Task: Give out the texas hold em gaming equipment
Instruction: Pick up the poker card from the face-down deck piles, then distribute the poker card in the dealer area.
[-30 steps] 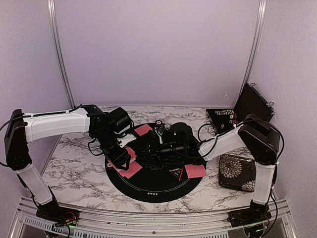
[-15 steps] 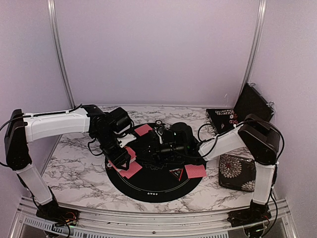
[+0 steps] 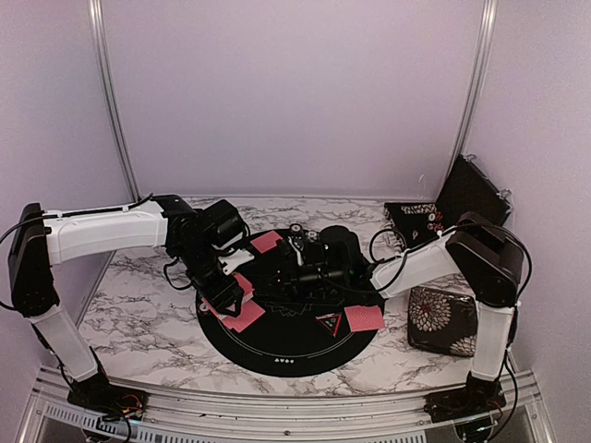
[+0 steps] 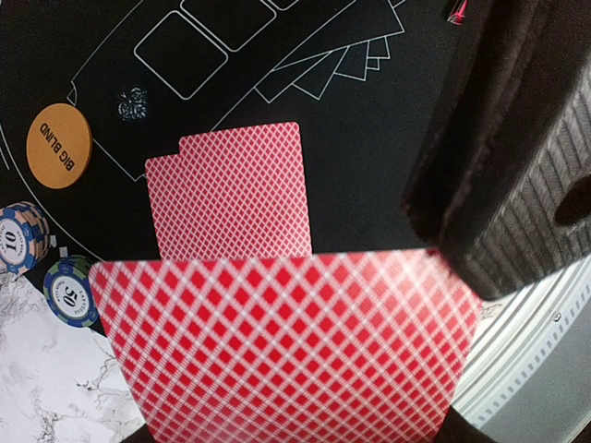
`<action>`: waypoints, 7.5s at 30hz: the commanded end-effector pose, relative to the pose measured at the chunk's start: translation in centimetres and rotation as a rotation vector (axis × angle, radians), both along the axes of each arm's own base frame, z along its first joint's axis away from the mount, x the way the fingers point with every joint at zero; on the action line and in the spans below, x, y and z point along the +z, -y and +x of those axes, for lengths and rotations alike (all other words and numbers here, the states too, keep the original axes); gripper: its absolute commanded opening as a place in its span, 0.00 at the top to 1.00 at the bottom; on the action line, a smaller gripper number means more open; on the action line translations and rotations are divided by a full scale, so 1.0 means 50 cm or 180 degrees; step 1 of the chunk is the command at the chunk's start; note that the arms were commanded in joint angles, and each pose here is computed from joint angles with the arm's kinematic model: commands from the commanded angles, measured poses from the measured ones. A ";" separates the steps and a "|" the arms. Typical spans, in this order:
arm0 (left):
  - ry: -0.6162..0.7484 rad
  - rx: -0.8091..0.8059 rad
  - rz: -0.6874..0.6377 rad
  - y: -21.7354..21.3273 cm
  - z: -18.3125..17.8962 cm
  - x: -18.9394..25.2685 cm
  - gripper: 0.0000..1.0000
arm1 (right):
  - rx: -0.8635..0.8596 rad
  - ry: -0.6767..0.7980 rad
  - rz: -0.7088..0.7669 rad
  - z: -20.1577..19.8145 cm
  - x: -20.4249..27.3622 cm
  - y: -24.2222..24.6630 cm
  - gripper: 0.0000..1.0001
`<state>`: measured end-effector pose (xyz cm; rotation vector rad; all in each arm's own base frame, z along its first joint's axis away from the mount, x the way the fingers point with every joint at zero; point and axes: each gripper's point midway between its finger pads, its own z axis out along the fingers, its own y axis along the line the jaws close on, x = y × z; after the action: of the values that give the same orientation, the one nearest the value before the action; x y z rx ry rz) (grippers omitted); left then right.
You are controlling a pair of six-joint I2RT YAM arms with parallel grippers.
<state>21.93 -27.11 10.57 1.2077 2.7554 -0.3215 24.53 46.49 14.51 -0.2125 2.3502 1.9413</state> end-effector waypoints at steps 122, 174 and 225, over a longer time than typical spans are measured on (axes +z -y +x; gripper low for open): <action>0.0003 -0.0019 -0.0096 0.005 -0.004 0.008 0.45 | -0.0012 0.0062 0.0168 0.015 0.045 0.002 1.00; 0.0022 0.0036 -0.0091 -0.006 -0.003 0.011 0.45 | -0.0678 0.0264 -0.0028 0.242 0.030 0.148 1.00; -0.0037 0.0077 -0.0075 -0.011 0.001 -0.003 0.45 | -0.0901 0.0578 -0.0911 0.534 -0.145 0.084 0.88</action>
<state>21.85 -26.30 10.47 1.1717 2.7655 -0.3353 50.49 42.10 5.07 -0.0187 2.4221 1.4361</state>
